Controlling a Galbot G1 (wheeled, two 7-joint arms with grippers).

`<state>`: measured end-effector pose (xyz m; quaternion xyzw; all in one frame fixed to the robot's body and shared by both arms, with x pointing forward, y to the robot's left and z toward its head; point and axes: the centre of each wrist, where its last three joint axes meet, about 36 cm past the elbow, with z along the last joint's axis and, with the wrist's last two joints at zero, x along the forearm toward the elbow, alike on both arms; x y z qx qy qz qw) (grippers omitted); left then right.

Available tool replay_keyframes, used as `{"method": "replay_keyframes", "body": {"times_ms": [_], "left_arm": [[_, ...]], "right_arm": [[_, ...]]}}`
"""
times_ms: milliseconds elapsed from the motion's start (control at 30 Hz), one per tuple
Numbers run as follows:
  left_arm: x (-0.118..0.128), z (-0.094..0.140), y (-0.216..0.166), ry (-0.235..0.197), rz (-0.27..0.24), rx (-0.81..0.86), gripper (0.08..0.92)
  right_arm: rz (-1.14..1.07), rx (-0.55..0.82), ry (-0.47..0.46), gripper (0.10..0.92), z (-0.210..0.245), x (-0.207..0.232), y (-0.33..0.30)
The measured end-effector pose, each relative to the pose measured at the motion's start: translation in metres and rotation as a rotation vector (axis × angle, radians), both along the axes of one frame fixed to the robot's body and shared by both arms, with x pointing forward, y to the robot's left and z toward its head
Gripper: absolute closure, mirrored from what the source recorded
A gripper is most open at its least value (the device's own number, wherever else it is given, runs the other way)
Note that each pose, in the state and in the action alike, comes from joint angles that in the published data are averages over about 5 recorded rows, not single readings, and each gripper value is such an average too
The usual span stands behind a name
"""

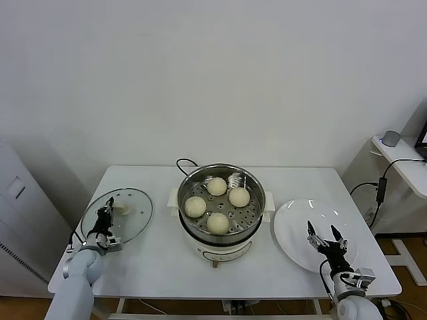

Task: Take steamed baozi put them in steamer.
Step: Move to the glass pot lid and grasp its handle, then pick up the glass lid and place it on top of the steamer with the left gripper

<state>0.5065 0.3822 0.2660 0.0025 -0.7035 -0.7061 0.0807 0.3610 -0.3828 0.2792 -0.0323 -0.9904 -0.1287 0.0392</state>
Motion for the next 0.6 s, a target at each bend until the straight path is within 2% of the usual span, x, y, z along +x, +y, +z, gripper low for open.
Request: {"method": "replay_keyframes", "body": {"times_ms": [267, 433, 600], "left_arm": [[-0.009, 0.019, -0.021, -0.016, 0.063, -0.033, 0.87], [-0.021, 0.042, -0.05, -0.03, 0.147, -0.045, 0.87], [-0.033, 0.074, -0.085, -0.062, 0.24, -0.041, 0.87]], "right_arm": [[0.001, 0.0, -0.004, 0.2, 0.002, 0.002, 0.0], [0.003, 0.003, -0.007, 0.2, 0.003, 0.003, 0.002], [0.006, 0.007, -0.009, 0.2, 0.003, 0.003, 0.005]]}}
